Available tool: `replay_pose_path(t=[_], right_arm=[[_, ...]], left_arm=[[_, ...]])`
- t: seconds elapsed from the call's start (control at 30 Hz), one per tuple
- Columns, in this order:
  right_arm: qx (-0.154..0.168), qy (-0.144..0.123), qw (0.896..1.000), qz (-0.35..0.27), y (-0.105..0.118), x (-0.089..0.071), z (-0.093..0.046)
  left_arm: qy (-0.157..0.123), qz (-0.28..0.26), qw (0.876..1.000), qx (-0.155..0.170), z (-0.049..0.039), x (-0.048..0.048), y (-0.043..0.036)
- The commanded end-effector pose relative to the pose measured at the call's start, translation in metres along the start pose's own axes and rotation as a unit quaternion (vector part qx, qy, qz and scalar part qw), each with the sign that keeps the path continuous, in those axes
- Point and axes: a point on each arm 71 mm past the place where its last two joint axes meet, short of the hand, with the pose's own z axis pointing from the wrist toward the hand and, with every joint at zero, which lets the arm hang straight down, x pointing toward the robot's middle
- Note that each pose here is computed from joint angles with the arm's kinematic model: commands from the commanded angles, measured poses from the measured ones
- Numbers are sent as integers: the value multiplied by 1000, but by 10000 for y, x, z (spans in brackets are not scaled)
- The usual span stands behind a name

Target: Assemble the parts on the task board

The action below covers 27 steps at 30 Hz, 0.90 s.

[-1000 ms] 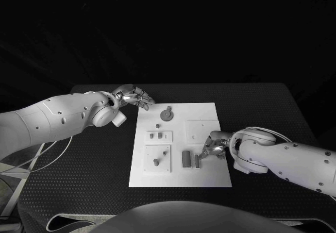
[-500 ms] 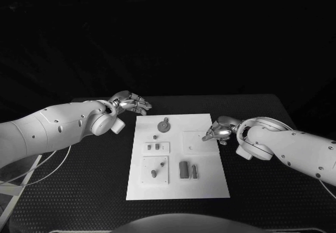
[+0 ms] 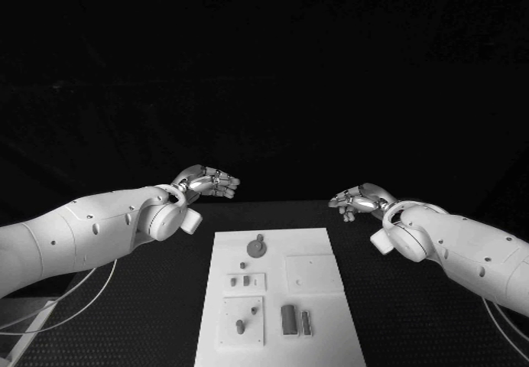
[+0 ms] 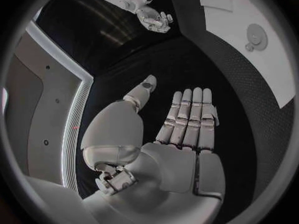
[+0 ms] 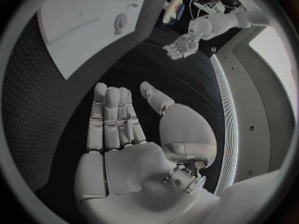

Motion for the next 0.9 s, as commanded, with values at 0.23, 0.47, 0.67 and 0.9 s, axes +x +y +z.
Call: replay_pose_path(t=[0.23, 0.47, 0.67, 0.9], right_arm=[[-60, -27, 981, 180, 49, -208, 91], [-63, -48, 976, 202, -25, -281, 105], [-41, -58, 982, 177, -61, -279, 96], [-57, -78, 976, 193, -19, -181, 12]], left_arm=[[-20, -69, 997, 35, 144, 48, -70], [-6, -83, 996, 41, 205, 93, -77], [-20, -64, 997, 24, 202, 104, -38], [-38, -79, 996, 32, 131, 350, -1]])
